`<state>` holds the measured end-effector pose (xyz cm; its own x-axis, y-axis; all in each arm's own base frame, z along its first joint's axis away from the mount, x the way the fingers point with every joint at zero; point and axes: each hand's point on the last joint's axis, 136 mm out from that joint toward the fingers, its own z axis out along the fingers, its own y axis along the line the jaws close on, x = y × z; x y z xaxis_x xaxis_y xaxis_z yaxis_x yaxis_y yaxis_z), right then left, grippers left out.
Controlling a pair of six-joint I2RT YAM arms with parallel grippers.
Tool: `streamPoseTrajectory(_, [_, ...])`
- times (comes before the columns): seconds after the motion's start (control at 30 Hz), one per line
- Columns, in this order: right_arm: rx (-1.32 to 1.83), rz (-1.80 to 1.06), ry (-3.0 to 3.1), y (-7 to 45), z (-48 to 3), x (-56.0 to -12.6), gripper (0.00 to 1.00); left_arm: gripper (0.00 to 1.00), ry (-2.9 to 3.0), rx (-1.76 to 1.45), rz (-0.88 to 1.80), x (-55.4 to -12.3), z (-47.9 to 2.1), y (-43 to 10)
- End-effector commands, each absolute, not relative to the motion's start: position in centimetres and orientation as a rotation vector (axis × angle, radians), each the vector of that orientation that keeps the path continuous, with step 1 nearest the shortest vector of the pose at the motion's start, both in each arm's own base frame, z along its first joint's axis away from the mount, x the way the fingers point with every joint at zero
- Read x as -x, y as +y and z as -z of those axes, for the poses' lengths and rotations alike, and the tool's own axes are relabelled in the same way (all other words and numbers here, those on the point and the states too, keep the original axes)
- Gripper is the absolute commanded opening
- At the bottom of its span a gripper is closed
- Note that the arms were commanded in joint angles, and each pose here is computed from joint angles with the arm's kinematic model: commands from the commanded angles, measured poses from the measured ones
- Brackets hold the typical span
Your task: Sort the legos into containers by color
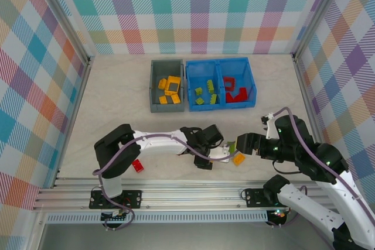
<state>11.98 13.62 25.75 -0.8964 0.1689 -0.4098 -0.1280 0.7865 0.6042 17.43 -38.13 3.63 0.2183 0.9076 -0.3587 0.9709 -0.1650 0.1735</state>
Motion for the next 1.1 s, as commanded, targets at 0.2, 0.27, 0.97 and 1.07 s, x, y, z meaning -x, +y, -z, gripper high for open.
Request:
streamPoseTrajectory(0.2, [-0.043, -0.861, 2.534, 13.0, -25.7, -11.8, 0.85, 0.57, 1.823, -2.232, 0.267, -16.7, -1.7, -36.6])
streamPoseTrajectory(0.27, [-0.044, -0.863, 2.536, 13.1, -25.7, -11.9, 0.85, 0.5, 1.843, -2.232, 0.263, -16.6, -1.2, -36.4])
streamPoseTrajectory(0.97, [0.182, -0.924, 2.417, 16.9, -28.9, -15.4, 0.83, 0.27, 2.256, -1.105, 0.276, -25.5, -16.0, -30.3])
streamPoseTrajectory(1.07, [0.283, -0.989, 2.382, 19.7, -29.0, -17.2, 0.82, 0.27, 2.345, -0.846, 0.15, -30.3, -17.7, -26.9])
